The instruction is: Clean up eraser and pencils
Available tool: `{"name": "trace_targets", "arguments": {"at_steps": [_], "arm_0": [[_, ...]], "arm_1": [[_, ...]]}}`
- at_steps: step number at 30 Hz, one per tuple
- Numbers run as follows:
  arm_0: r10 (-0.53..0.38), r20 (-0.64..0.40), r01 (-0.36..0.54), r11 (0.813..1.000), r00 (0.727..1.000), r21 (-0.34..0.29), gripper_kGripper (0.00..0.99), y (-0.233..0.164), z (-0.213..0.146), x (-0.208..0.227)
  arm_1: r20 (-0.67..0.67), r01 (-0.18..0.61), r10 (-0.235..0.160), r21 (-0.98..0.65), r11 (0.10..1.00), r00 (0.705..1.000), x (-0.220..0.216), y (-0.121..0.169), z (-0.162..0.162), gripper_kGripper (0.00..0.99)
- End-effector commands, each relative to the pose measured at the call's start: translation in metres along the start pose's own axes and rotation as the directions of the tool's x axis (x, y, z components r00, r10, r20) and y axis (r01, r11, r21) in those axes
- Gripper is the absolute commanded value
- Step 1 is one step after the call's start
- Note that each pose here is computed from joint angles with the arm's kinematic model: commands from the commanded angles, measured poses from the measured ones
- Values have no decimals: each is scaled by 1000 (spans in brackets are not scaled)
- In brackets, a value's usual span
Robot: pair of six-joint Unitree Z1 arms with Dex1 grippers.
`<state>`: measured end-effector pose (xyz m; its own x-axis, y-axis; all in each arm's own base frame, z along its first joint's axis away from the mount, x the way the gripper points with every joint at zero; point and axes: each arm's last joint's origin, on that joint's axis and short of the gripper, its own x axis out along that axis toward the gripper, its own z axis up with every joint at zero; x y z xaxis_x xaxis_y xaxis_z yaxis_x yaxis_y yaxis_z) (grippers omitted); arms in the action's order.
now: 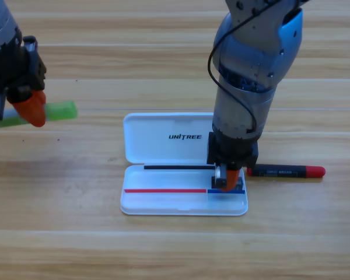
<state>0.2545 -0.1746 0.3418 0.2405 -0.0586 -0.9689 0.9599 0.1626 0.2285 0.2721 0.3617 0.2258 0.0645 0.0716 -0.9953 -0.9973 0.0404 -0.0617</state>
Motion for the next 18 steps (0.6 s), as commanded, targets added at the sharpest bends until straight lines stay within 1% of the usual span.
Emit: {"name": "trace_targets", "arguments": {"at_steps": [1, 2, 5, 10, 12, 15, 18], "arm_0": [[-19, -9, 19, 1000, 1000, 21, 0, -6, 4, 3], [-20, -10, 20, 1000, 1000, 21, 0, -6, 4, 3], [-24, -14, 25, 999, 1000, 22, 0, -5, 5, 6], [-33, -21, 33, 999, 999, 23, 0, -3, 8, 11], [-30, -16, 31, 999, 999, 28, 0, -4, 11, 10], [-17, 8, 17, 999, 1000, 47, 0, -8, 24, 5], [-16, 25, 14, 996, 1000, 91, 0, -17, 46, 5]], "arm_1": [[-69, -48, 47, -14, 999, 996, 33, 6, 7, 899], [-65, -46, 45, -11, 999, 997, 30, 5, 6, 917], [-51, -34, 33, -10, 999, 998, 20, 7, 5, 933], [0, 4, -4, -10, 1000, 1000, -18, 15, -9, 936], [19, 23, -23, -3, 1000, 1000, -38, 21, -21, 936], [34, 38, -38, 16, 999, 999, -61, 27, -45, 936], [16, 30, -31, 47, 998, 999, -68, 30, -70, 937]]}}
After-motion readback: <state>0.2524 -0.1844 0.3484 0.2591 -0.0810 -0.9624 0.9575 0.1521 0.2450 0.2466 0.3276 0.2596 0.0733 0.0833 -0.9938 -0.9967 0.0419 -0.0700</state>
